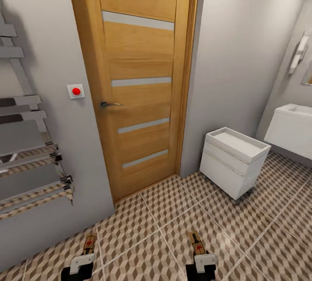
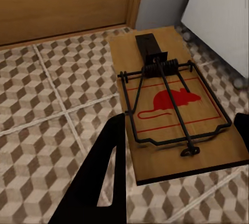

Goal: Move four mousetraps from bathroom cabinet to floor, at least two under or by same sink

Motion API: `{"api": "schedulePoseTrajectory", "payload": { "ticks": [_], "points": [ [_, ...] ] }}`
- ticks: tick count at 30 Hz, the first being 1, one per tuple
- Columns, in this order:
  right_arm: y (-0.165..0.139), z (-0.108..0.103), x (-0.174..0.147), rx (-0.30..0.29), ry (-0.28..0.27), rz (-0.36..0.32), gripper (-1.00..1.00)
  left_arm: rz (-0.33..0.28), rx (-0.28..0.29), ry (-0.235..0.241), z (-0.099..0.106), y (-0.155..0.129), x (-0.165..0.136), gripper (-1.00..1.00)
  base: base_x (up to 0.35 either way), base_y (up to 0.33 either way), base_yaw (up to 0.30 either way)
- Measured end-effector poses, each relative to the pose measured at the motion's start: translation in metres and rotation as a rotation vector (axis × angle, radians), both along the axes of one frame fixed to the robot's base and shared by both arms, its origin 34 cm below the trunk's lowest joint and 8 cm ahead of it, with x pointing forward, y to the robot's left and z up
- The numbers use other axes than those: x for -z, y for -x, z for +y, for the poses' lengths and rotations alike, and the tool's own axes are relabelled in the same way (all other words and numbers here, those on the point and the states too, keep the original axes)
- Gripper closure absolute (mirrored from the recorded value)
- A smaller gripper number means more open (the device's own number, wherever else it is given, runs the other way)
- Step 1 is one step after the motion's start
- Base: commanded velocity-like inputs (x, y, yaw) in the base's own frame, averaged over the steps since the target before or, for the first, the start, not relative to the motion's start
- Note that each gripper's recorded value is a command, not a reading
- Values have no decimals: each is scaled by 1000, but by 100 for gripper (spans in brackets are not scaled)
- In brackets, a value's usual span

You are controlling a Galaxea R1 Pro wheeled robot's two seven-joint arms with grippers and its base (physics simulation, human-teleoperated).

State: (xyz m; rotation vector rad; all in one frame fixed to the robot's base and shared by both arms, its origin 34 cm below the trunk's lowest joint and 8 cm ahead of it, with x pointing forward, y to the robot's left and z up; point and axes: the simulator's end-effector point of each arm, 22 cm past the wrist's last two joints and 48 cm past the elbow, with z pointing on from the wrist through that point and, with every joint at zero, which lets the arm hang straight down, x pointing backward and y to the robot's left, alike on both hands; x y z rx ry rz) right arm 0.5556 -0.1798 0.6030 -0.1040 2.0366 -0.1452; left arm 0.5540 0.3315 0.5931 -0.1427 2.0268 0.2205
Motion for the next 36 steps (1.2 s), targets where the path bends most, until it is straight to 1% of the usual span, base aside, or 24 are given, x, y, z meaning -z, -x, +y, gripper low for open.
{"api": "schedulePoseTrajectory", "payload": {
  "ticks": [26, 36],
  "points": [
    [0, 0, 0, 1, -1, 0, 100, 0, 0, 0, 0, 0, 0, 100, 0, -85, -295],
    [1, 0, 1, 1, -1, 3, 100, 3, 0, 0, 0, 1, 1, 100, 0, -12, -295]
  ]
}}
